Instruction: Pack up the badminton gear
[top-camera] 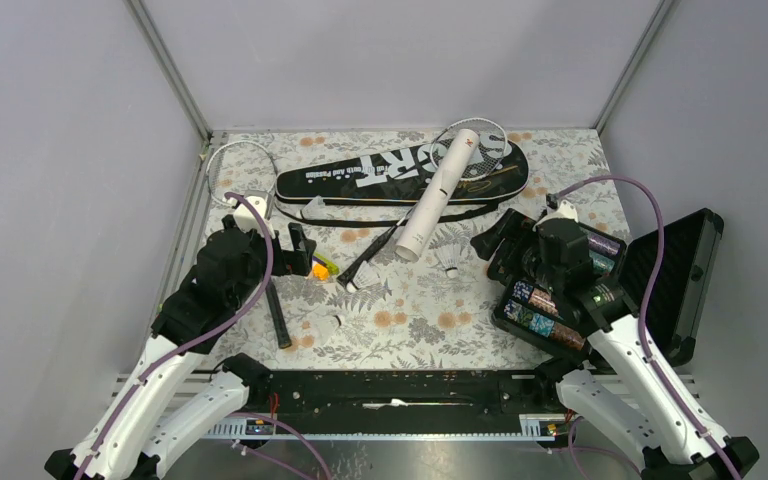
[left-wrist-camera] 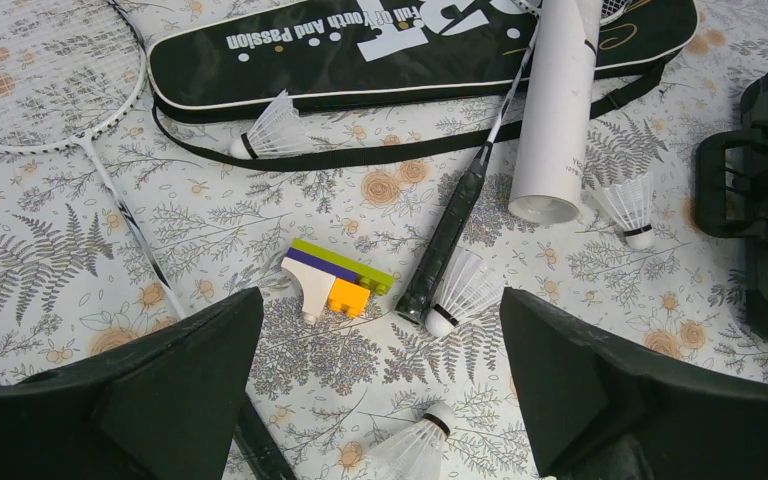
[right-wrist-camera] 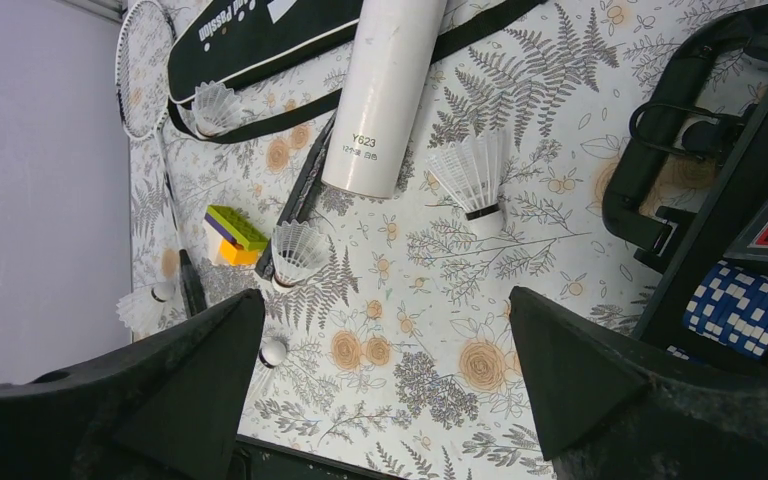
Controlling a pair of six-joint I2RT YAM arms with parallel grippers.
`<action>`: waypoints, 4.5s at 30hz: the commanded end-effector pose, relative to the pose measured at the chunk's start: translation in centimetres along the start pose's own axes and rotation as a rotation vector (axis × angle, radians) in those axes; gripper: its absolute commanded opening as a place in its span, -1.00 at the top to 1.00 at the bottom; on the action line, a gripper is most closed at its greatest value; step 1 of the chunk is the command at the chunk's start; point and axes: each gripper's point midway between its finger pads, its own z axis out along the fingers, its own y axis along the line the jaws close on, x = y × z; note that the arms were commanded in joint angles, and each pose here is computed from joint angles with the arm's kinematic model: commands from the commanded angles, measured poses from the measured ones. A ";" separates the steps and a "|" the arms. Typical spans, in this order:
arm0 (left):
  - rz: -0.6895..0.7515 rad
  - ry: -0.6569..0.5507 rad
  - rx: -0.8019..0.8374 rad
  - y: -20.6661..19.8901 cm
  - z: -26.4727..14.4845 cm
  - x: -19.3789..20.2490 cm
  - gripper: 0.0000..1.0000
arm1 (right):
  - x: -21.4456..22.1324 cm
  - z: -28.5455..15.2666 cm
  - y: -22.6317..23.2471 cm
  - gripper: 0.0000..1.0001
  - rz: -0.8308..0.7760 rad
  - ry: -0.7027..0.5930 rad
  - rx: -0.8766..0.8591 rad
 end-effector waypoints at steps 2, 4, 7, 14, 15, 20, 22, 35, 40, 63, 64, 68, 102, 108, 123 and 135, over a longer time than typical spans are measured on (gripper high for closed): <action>-0.005 -0.053 -0.009 0.1 -0.1 -1.6 -0.97 | -2.3 -1.2 2.0 -0.99 0.003 -0.082 -0.076; -0.005 -0.056 -0.009 0.1 -0.1 -1.7 -0.97 | -2.5 -1.3 1.9 -0.99 0.004 -0.090 -0.072; -0.005 -0.065 -0.012 0.2 -0.3 -1.9 -0.97 | -2.7 -0.9 1.7 -0.99 0.003 -0.103 -0.056; -0.011 -0.078 -0.025 0.5 -0.6 -2.1 -0.97 | -2.5 3.1 1.9 -0.99 -0.014 -0.087 -0.046; -0.013 -0.081 -0.027 0.5 -0.6 -2.1 -0.97 | -2.5 3.9 1.9 -0.99 -0.023 -0.085 -0.042; -0.018 -0.088 -0.036 0.7 -0.8 -2.2 -0.97 | -2.9 9.1 1.2 -0.97 -0.092 -0.103 0.008; -0.021 -0.091 -0.044 0.8 -0.8 -2.3 -0.97 | -3.2 11.3 1.2 -0.96 -0.096 -0.100 0.031; 0.001 -0.046 -0.025 0.4 0.0 -1.4 -0.97 | -2.8 25.4 2.5 -0.99 0.140 -0.015 0.036; 0.003 -0.044 -0.028 0.5 0.0 -1.4 -0.98 | -2.4 27.9 1.9 -0.98 0.163 0.024 0.090; 0.000 -0.085 -0.031 0.7 -0.7 -1.7 -0.94 | -0.7 30.0 0.7 -0.35 0.183 0.078 0.142; 0.003 -0.083 -0.025 0.6 -0.6 -1.7 -0.92 | -1.0 29.7 0.8 -0.30 0.175 0.075 0.133; -0.001 -0.087 -0.016 0.5 -0.7 -1.7 -0.89 | -1.8 28.2 2.0 -0.09 0.147 0.043 0.059; -0.396 -0.049 0.632 -13.5 -0.4 -9.1 -0.97 | 5.8 -1.5 14.8 0.05 -0.046 0.046 -0.653; -0.489 -0.051 0.875 -17.1 0.5 -9.3 -0.97 | 6.6 -3.5 16.6 0.05 -0.009 0.086 -0.739; -0.507 0.021 0.897 -19.9 3.8 -7.7 -0.96 | 7.0 -3.8 18.5 0.07 0.002 0.094 -0.781; -0.526 0.075 0.986 -21.6 4.1 -7.0 -0.65 | 8.1 -2.6 18.6 0.05 -0.005 0.111 -0.776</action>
